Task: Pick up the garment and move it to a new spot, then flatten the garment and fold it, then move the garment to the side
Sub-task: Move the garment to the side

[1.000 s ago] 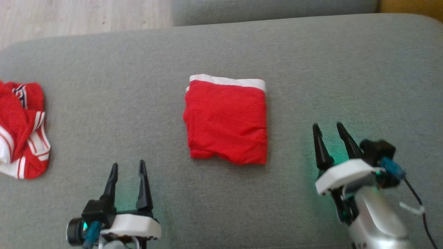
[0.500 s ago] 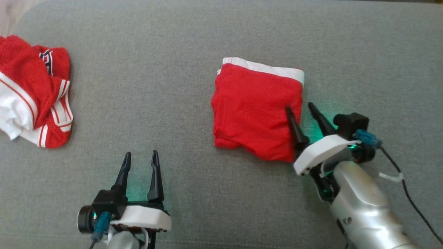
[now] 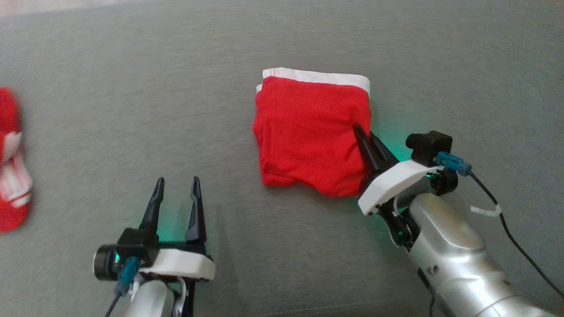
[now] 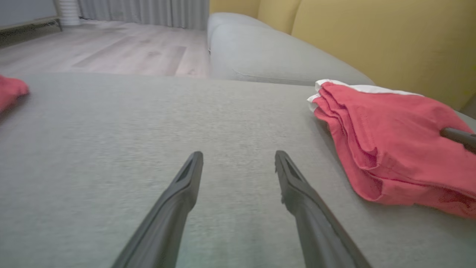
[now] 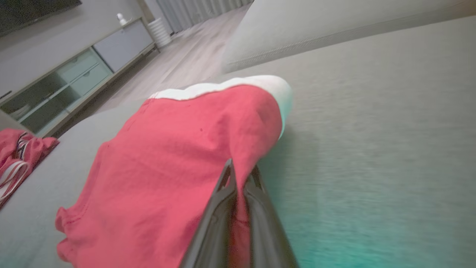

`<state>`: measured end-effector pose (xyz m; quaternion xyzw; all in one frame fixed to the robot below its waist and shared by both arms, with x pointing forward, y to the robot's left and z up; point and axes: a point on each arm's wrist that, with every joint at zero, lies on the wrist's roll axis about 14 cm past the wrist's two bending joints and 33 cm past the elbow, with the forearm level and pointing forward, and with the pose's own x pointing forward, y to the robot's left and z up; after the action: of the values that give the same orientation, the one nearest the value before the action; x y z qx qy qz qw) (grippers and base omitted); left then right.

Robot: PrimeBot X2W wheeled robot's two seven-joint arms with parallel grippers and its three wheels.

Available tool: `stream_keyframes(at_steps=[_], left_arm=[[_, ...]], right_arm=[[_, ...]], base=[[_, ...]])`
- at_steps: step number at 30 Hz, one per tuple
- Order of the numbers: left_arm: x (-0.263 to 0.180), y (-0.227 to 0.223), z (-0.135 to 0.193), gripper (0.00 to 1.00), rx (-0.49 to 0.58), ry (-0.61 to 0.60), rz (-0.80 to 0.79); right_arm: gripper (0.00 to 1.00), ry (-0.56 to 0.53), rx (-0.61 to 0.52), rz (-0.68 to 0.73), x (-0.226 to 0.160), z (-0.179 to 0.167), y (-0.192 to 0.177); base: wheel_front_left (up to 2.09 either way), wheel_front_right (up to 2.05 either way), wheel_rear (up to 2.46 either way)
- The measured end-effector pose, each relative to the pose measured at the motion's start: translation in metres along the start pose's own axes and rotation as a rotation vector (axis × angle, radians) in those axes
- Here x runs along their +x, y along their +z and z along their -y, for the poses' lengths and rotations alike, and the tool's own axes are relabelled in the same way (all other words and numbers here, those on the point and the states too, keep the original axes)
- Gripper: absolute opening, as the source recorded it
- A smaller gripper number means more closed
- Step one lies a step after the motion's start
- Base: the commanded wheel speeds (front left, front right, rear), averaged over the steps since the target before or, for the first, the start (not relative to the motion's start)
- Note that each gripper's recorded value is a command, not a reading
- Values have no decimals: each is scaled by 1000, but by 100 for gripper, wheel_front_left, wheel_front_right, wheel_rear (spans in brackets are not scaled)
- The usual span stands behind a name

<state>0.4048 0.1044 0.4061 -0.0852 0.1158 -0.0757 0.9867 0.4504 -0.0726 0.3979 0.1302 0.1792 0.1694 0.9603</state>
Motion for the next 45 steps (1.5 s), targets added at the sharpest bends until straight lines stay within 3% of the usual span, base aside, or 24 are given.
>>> stream_keyframes(at_steps=[13, 20, 26, 33, 40, 45], left_arm=[[47, -14, 135, 100, 29, -416, -27], [45, -31, 179, 100, 23, -554, -68], [44, -35, 163, 100, 30, -523, -79], [51, -31, 121, 100, 26, -408, -65], [56, -28, 90, 100, 21, -323, -52], [59, -29, 84, 100, 11, -303, -49]], right_arm=[[0, -339, 68, 109, -97, 101, 18], [0, -490, 36, 72, -139, 139, 4], [0, -526, -158, 40, -122, 175, 40], [0, -643, -386, -66, -130, 250, 82], [0, -763, -442, -161, -144, 302, 95], [0, -796, -445, -178, -143, 315, 93]], base=[[0, 0, 0], [0, 0, 0], [0, 0, 0], [0, 0, 0], [0, 0, 0], [0, 0, 0]])
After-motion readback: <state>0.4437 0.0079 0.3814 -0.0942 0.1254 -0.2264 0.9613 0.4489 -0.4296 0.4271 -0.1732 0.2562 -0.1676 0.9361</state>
